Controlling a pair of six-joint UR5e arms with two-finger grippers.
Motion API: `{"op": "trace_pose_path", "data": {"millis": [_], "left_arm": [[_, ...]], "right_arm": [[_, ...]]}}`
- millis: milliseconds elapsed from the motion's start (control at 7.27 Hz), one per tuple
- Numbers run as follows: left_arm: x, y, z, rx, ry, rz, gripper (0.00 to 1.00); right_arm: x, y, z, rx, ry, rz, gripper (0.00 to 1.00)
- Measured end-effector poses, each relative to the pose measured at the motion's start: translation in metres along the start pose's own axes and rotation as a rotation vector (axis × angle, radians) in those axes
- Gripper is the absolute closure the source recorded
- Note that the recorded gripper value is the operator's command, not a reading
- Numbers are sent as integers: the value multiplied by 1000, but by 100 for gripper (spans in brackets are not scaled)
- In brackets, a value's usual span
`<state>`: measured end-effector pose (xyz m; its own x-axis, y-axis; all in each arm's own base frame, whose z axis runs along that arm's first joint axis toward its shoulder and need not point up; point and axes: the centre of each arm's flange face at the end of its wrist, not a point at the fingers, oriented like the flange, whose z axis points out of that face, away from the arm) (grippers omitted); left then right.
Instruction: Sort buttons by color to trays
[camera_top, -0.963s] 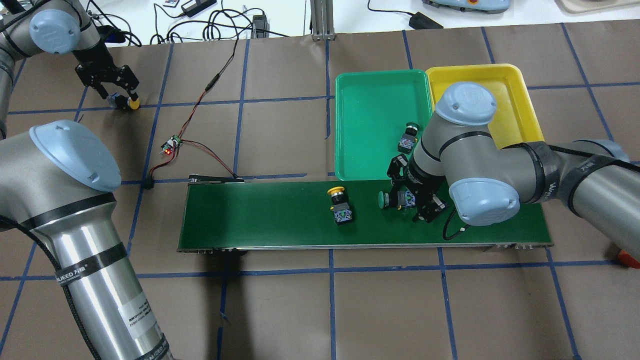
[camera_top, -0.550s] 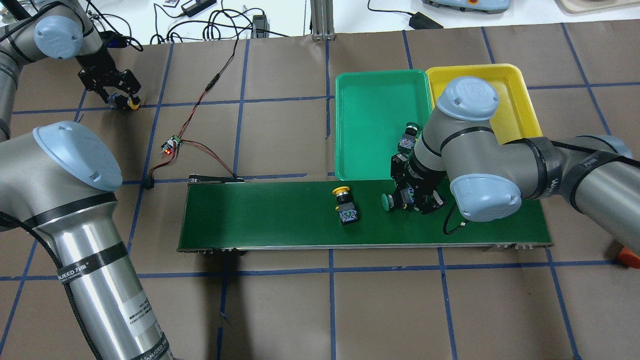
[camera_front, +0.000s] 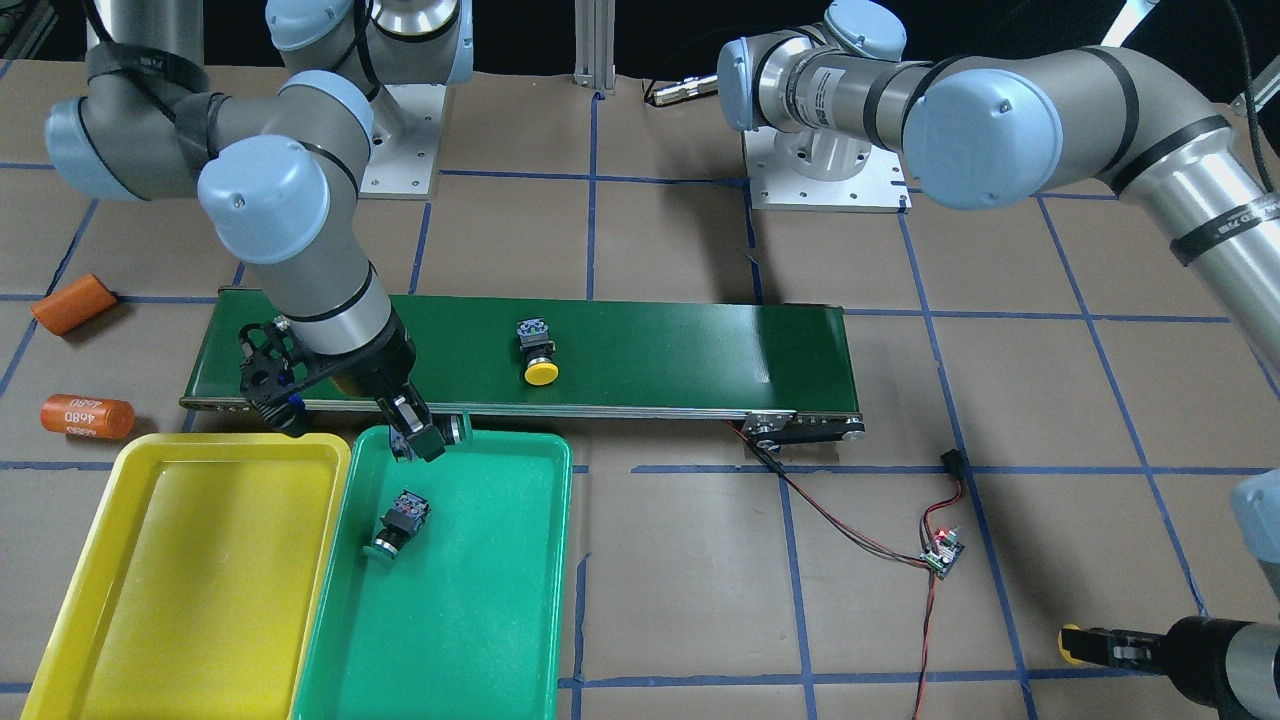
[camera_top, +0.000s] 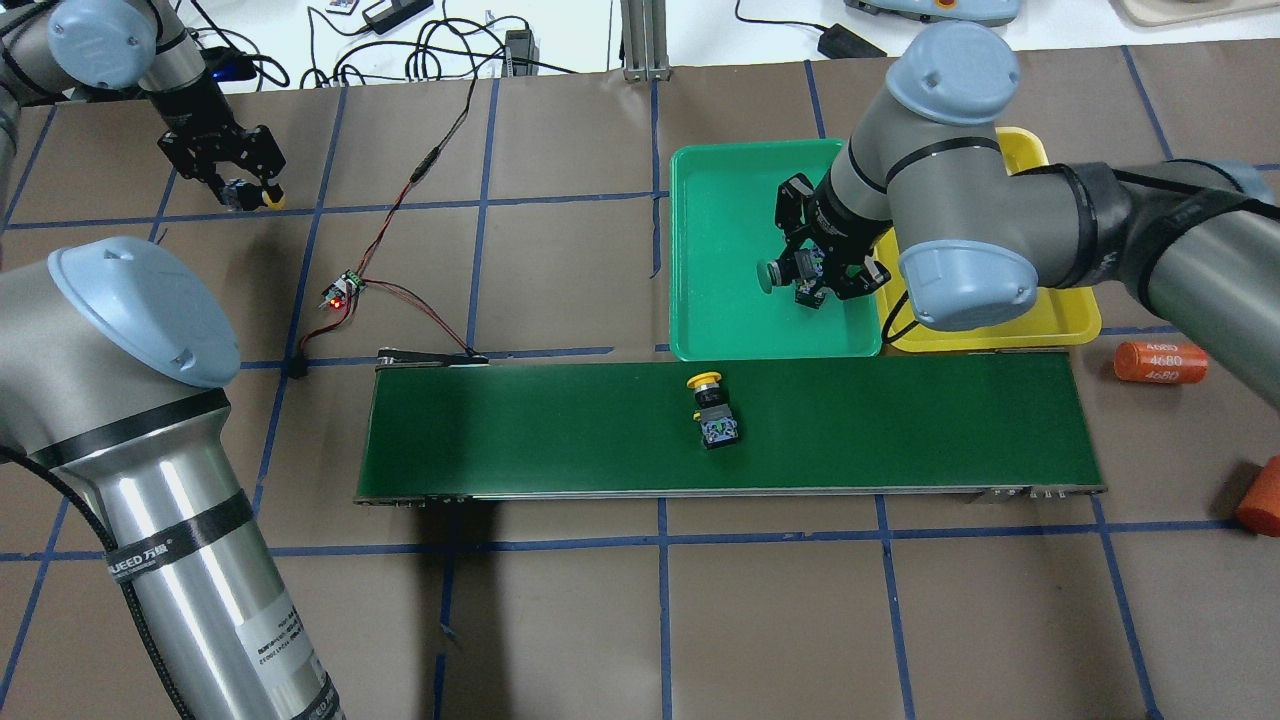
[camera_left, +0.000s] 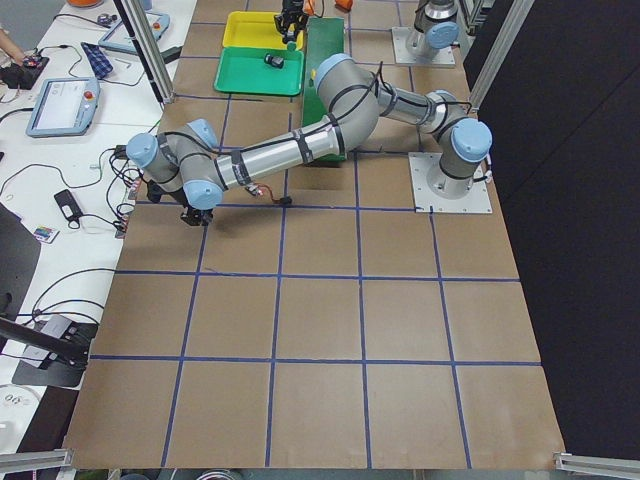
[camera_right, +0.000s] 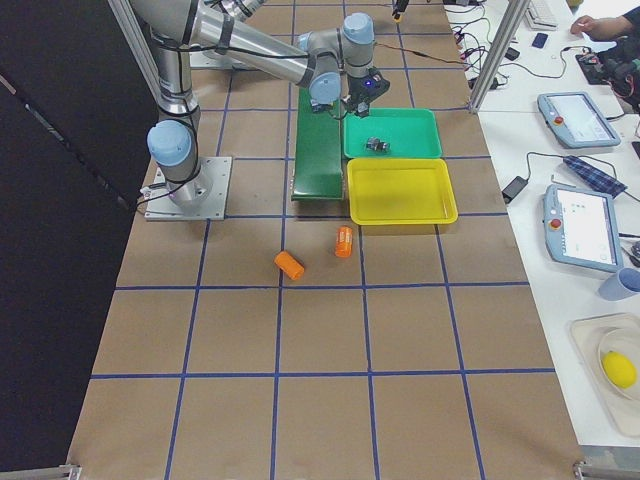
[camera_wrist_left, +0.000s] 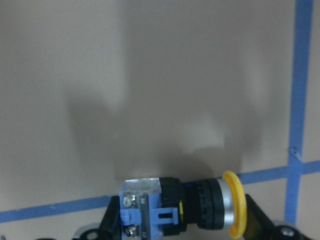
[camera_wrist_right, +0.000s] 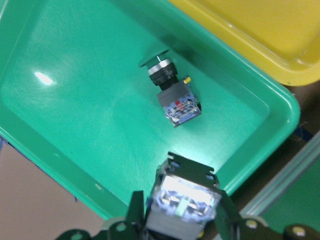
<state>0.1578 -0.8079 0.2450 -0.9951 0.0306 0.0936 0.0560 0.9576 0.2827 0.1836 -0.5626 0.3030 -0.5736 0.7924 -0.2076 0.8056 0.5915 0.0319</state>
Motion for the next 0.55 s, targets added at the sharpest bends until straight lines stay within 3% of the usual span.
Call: {"op": "trace_pose_path", "data": {"millis": [275, 550], "left_arm": [[86, 42, -58, -67, 33, -56, 100], [169, 88, -78, -118, 15, -81, 100]], "right_arm": [[-18, -16, 7, 12, 1, -9, 0], [-16, -16, -15, 16, 14, -67, 0]]}}
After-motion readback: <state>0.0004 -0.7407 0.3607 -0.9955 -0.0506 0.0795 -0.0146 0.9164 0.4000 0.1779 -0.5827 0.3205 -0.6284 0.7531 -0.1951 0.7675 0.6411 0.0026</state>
